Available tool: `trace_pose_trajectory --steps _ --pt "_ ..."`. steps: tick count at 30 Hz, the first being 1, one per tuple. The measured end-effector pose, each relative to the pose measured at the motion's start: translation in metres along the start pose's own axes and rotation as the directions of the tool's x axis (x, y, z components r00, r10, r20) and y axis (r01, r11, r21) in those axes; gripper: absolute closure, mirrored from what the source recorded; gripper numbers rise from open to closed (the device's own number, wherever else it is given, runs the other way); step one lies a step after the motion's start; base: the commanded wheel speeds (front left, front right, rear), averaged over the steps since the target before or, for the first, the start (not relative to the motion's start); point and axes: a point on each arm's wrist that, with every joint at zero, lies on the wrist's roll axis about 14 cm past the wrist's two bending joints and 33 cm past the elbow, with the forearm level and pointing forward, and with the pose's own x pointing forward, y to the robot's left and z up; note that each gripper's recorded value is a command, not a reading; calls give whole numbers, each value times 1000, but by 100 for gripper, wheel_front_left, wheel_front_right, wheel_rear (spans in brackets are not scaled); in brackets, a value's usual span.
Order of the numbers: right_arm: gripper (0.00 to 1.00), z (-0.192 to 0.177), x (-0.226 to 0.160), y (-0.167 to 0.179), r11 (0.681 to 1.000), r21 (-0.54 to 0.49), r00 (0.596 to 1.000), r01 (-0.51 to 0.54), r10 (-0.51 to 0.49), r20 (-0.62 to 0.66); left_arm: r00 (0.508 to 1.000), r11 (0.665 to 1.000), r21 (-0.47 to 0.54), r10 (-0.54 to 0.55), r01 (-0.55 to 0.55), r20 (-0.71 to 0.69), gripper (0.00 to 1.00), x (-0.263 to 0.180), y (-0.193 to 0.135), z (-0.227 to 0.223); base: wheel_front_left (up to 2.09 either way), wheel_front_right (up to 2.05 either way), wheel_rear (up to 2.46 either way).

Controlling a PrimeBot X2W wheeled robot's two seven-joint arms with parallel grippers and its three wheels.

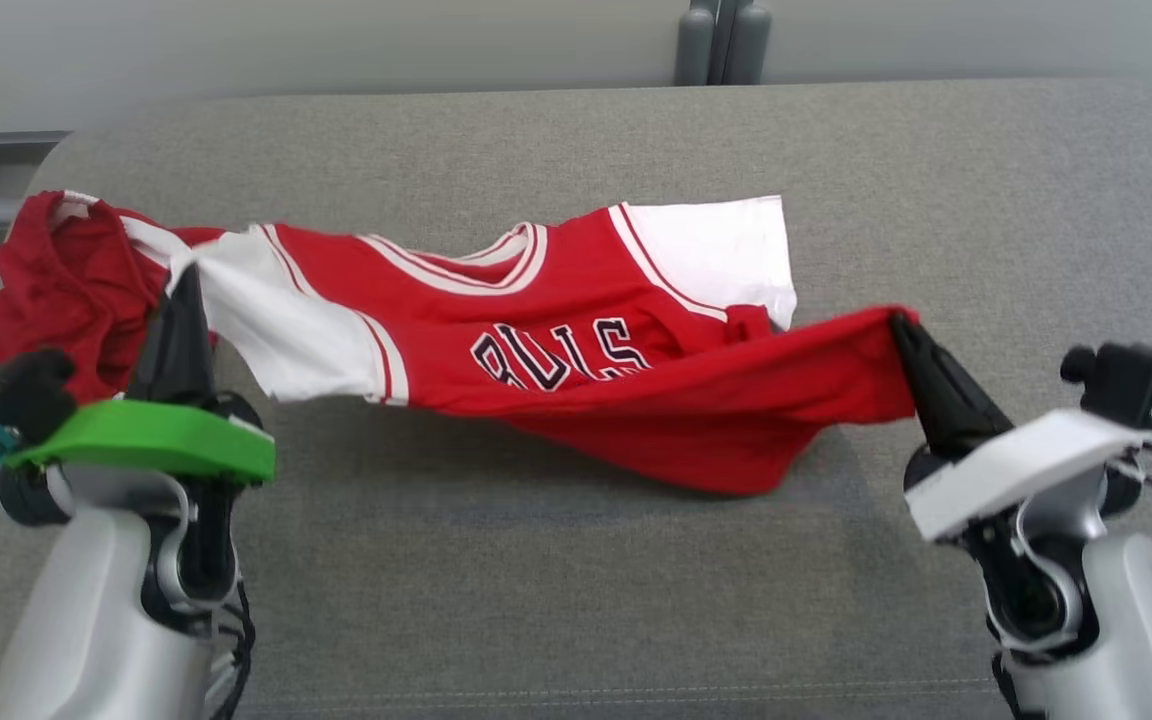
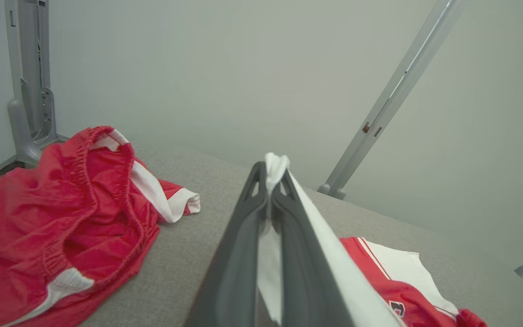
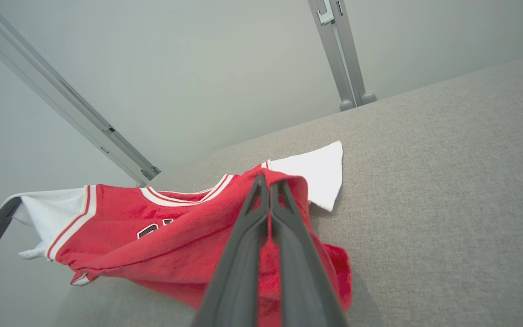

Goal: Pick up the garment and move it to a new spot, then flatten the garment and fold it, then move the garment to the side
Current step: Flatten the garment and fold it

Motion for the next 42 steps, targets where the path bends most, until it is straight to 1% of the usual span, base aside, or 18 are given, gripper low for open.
trace_pose_trajectory --steps 2,5,9,10,11,16,18,21,24,28,31,34,35,36,37,40,42 --pt "100 16 17 6 999 33 999 -33 32 25 1000 1000 -16 -26 26 13 100 17 -11 11 0 0 0" --pt "100 37 45 10 998 6 997 -61 60 44 997 997 -29 -77 78 29 100 45 -30 26 0 0 0" --pt "100 63 84 6 998 0 995 -64 64 71 990 989 -43 -137 139 41 100 86 -52 45 0 0 0" --pt "100 68 94 4 998 -9 996 -62 62 71 988 988 -48 -146 148 43 100 96 -55 49 0 0 0" --pt "100 68 94 4 998 -9 996 -62 62 71 988 988 -48 -146 148 43 100 96 -55 49 0 0 0" --pt "100 83 142 3 994 -75 996 -75 79 51 979 976 -85 -198 202 49 100 148 -75 66 0 0 0" --pt "100 91 160 -4 990 -126 995 -59 68 67 974 970 -97 -215 221 64 100 167 -80 73 0 0 0" --pt "100 96 183 -18 989 -143 995 -27 40 93 972 965 -126 -220 229 84 100 194 -80 79 0 0 0" --pt "100 107 204 -29 988 -155 990 -1 23 139 970 966 -119 -220 231 99 100 218 -78 84 0 0 0" --pt "100 118 226 -42 986 -165 983 31 -1 185 960 959 -111 -243 259 138 100 244 -87 94 0 0 0" --pt "100 128 239 -52 982 -178 973 64 -21 231 944 956 -89 -257 280 206 100 259 -95 109 0 0 0" --pt "100 146 247 -57 975 -203 953 90 -25 302 912 949 -70 -274 308 305 100 267 -104 130 0 0 0" --pt "100 155 248 -58 973 -210 941 100 -24 337 901 946 -70 -276 316 336 100 269 -106 137 0 0 0" --pt "100 178 246 -56 969 -217 912 116 -18 409 874 939 -61 -290 339 390 100 270 -113 150 0 0 0" --pt "100 191 244 -54 969 -216 893 122 -12 451 860 934 -58 -299 352 414 100 269 -116 157 0 0 0" --pt "100 229 237 -43 966 -223 837 134 10 547 815 919 -45 -324 392 481 100 261 -127 176 0 0 0" --pt "100 248 233 -32 964 -231 808 130 32 588 800 913 -46 -330 406 502 100 258 -131 183 0 0 0"
